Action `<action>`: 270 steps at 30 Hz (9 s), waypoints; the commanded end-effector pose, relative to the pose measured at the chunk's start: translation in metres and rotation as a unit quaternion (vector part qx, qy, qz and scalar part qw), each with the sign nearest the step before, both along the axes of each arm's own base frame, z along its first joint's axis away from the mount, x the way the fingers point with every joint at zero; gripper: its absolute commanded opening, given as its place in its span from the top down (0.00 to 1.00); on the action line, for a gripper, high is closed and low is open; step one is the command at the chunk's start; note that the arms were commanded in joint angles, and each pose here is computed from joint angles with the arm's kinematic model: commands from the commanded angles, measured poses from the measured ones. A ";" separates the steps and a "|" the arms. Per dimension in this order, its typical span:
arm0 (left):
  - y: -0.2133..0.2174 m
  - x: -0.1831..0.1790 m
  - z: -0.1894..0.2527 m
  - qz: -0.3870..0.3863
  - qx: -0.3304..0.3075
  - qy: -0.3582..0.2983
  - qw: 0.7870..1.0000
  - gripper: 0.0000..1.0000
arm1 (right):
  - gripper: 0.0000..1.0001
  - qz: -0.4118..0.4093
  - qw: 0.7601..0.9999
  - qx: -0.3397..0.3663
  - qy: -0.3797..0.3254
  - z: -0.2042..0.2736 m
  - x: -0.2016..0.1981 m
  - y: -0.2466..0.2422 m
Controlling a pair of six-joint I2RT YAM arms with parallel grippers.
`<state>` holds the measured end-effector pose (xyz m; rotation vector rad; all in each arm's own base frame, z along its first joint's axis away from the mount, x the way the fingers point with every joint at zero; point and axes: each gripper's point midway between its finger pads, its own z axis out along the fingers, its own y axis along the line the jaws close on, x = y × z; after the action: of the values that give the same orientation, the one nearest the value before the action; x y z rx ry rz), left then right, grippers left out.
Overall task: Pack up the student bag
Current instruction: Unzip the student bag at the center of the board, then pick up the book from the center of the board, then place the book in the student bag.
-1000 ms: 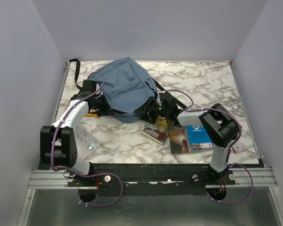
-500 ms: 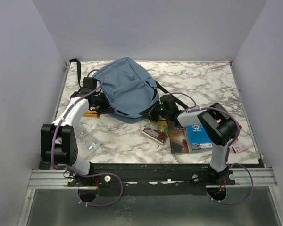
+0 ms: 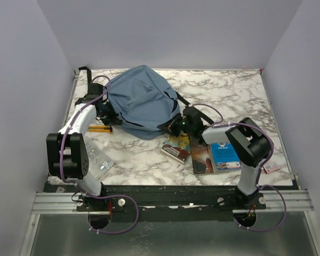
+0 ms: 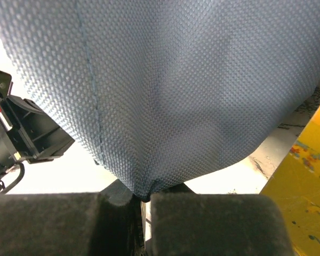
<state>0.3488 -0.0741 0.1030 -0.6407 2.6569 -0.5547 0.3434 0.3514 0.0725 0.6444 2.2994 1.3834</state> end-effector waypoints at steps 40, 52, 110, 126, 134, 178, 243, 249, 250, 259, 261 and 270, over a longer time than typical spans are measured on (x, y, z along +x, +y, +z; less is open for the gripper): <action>-0.221 -0.106 0.118 -0.272 -0.207 -0.258 0.904 0.12 | 0.02 0.035 0.887 -0.456 -0.059 0.019 -0.074 -0.188; -0.204 -0.113 0.063 -0.227 -0.084 -0.211 0.947 0.15 | 0.11 0.021 0.730 -0.683 -0.016 -0.012 -0.133 -0.190; -0.183 -0.099 0.154 -0.230 -0.349 -0.260 0.870 0.09 | 1.00 0.128 0.955 -0.085 -0.255 0.202 -0.074 -0.103; -0.161 -0.100 0.167 -0.180 -0.409 -0.274 0.851 0.03 | 1.00 0.205 0.923 0.195 -0.263 0.268 -0.106 -0.082; -0.158 -0.103 0.191 -0.187 -0.446 -0.293 0.825 0.07 | 0.99 0.213 0.916 0.220 -0.257 0.272 -0.110 -0.082; -0.155 -0.079 0.231 -0.065 -0.555 -0.374 0.740 1.00 | 0.49 0.084 0.944 0.236 -0.214 0.229 -0.113 -0.032; -0.087 -0.001 0.024 0.165 -0.069 -0.021 0.984 0.58 | 0.99 -0.028 0.973 -0.092 -0.211 0.175 -0.099 -0.120; -0.083 0.006 0.018 0.164 -0.056 -0.020 0.985 0.63 | 1.00 -0.026 0.973 -0.093 -0.212 0.174 -0.098 -0.119; -0.084 0.006 0.016 0.162 -0.058 -0.017 0.985 0.63 | 1.00 -0.026 0.973 -0.094 -0.210 0.173 -0.098 -0.119; -0.091 -0.005 -0.013 0.165 -0.066 0.033 0.984 0.53 | 1.00 -0.017 0.973 -0.095 -0.210 0.173 -0.095 -0.114; -0.092 -0.007 -0.014 0.162 -0.069 0.037 0.984 0.51 | 1.00 -0.015 0.973 -0.099 -0.206 0.170 -0.095 -0.114; -0.083 -0.027 -0.028 0.190 -0.048 0.073 0.978 0.50 | 0.99 -0.023 0.973 -0.102 -0.206 0.168 -0.096 -0.118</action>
<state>0.3381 -0.1648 0.0855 -1.1216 2.5256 -0.6223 0.2446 0.2324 0.2172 0.3315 2.1226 1.0725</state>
